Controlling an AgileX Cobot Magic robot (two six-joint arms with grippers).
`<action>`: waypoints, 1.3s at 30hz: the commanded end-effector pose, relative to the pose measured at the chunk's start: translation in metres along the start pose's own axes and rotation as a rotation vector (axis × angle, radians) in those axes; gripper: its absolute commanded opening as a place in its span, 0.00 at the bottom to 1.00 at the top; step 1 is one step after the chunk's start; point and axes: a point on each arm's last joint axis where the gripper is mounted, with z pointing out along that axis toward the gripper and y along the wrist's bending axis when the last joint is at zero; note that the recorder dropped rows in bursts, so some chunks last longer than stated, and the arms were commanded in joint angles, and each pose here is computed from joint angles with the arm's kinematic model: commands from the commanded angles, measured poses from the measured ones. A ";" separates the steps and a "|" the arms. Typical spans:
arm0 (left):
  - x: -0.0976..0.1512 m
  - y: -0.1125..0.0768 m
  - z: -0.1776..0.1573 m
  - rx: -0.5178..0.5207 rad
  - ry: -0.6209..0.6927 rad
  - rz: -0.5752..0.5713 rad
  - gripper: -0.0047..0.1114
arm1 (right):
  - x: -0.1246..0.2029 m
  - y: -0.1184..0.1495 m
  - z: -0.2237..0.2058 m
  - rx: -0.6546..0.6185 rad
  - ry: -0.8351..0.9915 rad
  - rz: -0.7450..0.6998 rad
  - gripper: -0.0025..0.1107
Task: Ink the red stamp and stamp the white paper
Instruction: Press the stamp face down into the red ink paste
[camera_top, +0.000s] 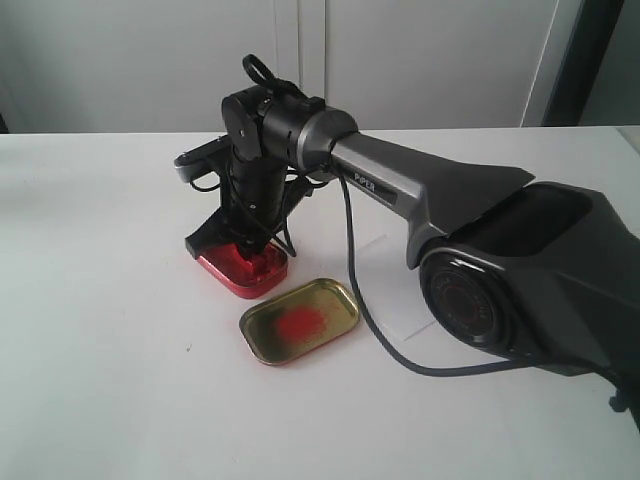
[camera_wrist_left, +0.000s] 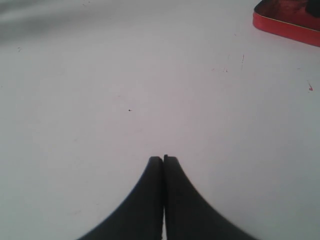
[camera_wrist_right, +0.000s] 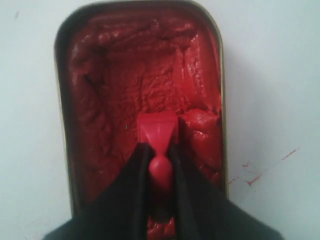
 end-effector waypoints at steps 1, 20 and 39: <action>0.001 0.000 0.000 -0.003 -0.001 -0.008 0.04 | 0.022 -0.009 0.036 0.055 0.174 -0.016 0.02; 0.001 0.000 0.000 -0.003 -0.001 -0.008 0.04 | 0.015 -0.010 0.015 0.060 0.132 -0.066 0.02; 0.001 0.000 0.000 -0.003 -0.001 -0.008 0.04 | -0.005 -0.012 -0.018 0.073 0.014 -0.098 0.02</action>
